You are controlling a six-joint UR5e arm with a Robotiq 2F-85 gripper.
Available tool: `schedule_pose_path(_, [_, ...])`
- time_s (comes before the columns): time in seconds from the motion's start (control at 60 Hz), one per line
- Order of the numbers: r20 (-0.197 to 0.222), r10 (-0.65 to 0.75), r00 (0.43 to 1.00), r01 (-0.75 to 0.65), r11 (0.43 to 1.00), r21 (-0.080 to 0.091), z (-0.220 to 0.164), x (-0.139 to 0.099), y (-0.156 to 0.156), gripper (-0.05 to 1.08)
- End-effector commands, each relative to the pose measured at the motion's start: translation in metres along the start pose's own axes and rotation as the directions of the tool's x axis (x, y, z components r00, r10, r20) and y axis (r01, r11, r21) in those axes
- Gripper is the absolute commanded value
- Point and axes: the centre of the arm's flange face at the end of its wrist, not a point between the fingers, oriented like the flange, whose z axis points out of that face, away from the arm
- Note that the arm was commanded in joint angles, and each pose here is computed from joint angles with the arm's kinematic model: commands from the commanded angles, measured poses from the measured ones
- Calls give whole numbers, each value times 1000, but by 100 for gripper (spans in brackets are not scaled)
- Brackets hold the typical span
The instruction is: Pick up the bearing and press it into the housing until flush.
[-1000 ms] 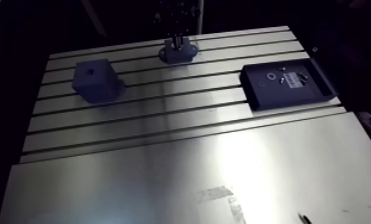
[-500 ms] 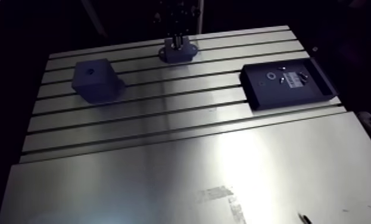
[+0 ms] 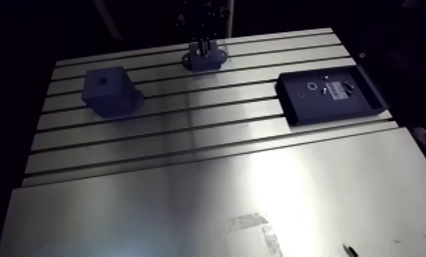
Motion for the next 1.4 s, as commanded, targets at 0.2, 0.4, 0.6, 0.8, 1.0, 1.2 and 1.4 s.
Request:
schedule_pose_path(0.2, [1, 0, 1000, 0, 1000, 1, 1, 0, 0, 108])
schedule_pose_path(0.4, [-19, 1, 1000, -1, 1000, -4, -15, -1, 0, 108])
schedule_pose_path(0.6, [-43, 2, 999, -3, 1000, -13, -38, -4, -1, 105])
schedule_pose_path(0.8, [25, 29, 999, -29, 1000, 6, -83, -20, -4, 0])
schedule_pose_path(1.0, [34, 88, 996, -88, 996, -9, -156, -48, -11, 0])
schedule_pose_path(1.2, [-34, 88, 996, -89, 996, -18, -222, -80, -22, 0])
schedule_pose_path(1.4, [-50, 87, 995, -88, 996, -19, -254, -106, -31, 0])
